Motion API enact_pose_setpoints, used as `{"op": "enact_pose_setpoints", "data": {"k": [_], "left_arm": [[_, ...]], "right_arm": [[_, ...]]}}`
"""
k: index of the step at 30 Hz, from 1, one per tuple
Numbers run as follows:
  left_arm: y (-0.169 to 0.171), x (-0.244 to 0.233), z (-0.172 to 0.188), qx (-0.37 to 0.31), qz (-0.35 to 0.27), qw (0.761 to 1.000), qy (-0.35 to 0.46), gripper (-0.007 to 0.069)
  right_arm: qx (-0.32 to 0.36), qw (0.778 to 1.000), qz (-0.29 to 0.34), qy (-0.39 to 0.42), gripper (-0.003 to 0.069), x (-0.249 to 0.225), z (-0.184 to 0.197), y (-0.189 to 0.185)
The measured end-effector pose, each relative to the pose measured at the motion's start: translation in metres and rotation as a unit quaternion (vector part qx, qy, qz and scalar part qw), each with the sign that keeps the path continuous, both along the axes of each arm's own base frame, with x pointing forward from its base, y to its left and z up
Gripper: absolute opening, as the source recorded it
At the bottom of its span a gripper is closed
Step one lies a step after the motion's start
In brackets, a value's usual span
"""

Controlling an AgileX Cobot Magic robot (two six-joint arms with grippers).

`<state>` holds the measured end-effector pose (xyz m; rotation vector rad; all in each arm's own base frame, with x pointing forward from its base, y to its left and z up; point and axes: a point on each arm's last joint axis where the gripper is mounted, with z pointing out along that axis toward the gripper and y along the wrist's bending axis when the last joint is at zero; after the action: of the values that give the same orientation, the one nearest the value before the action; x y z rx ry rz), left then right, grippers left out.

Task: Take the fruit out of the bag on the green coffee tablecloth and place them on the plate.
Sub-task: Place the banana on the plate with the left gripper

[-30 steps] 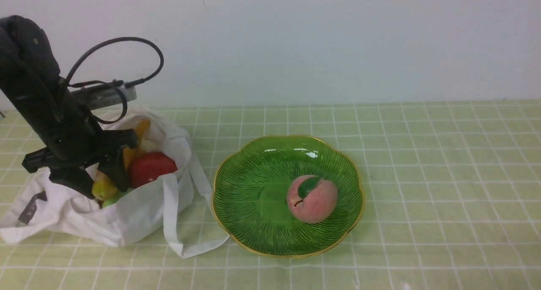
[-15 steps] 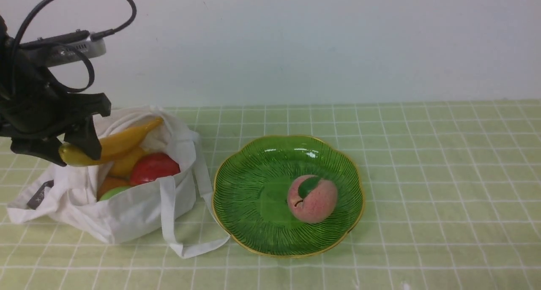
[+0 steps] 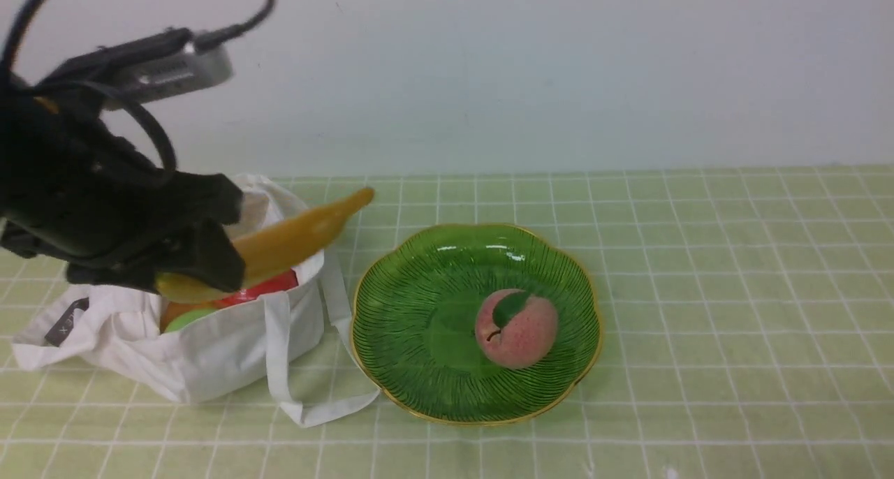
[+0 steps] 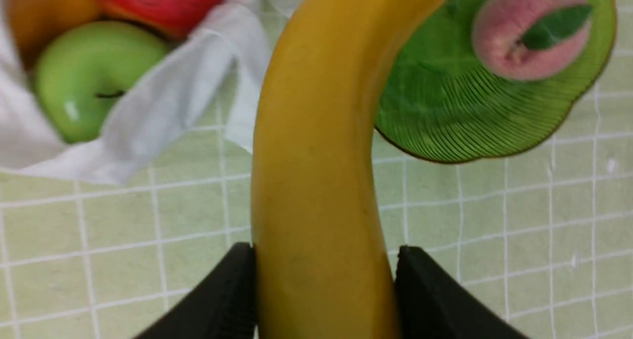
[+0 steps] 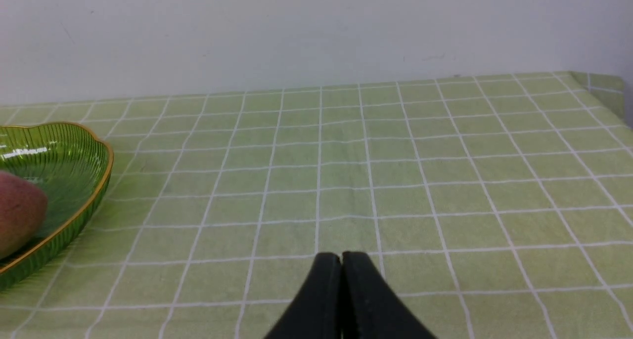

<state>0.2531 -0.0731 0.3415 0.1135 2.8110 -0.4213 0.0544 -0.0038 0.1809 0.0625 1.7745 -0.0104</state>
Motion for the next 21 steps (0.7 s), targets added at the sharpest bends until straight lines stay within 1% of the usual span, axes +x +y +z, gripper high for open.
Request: {"op": "enact_pose_setpoints", "data": {"k": [2, 3, 4, 5, 7, 8, 10, 13, 20, 21], "left_arm": [[-0.011, 0.005, -0.006, 0.001, -0.016, 1.0, 0.001, 0.0321], [-0.025, 0.014, -0.018, 0.002, -0.032, 0.999, 0.006, 0.0321], [-0.026, 0.015, -0.02, 0.002, -0.032, 0.999, 0.003, 0.0321], [-0.037, 0.023, -0.032, -0.001, -0.04, 0.999, 0.01, 0.0321], [-0.051, 0.036, -0.049, -0.012, -0.042, 0.999, 0.015, 0.0321], [-0.054, 0.04, -0.052, -0.016, -0.04, 0.999, 0.013, 0.0321], [-0.066, 0.053, -0.073, -0.028, -0.035, 0.999, 0.016, 0.0321], [-0.074, 0.073, -0.095, -0.03, -0.023, 0.999, 0.005, 0.0321], [-0.083, 0.094, -0.121, -0.033, -0.013, 0.999, 0.016, 0.0321], [-0.084, 0.097, -0.125, -0.032, -0.012, 0.999, 0.018, 0.0332]], "right_arm": [[0.0, 1.0, 0.0, 0.0, -0.001, 0.0, 0.0, 0.0], [0.0, 1.0, 0.0, 0.0, -0.001, 0.0, 0.0, 0.0], [0.0, 1.0, 0.0, 0.0, -0.001, 0.0, 0.0, 0.0], [0.0, 1.0, 0.0, 0.0, -0.001, 0.0, 0.0, 0.0], [0.0, 1.0, 0.0, 0.0, -0.001, 0.0, 0.0, 0.0], [0.0, 1.0, 0.0, 0.0, -0.001, 0.0, 0.0, 0.0], [0.0, 1.0, 0.0, 0.0, -0.001, 0.0, 0.0, 0.0], [0.0, 1.0, 0.0, 0.0, -0.001, 0.0, 0.0, 0.0], [0.0, 1.0, 0.0, 0.0, -0.001, 0.0, 0.0, 0.0], [0.0, 1.0, 0.0, 0.0, -0.001, 0.0, 0.0, 0.0]]}}
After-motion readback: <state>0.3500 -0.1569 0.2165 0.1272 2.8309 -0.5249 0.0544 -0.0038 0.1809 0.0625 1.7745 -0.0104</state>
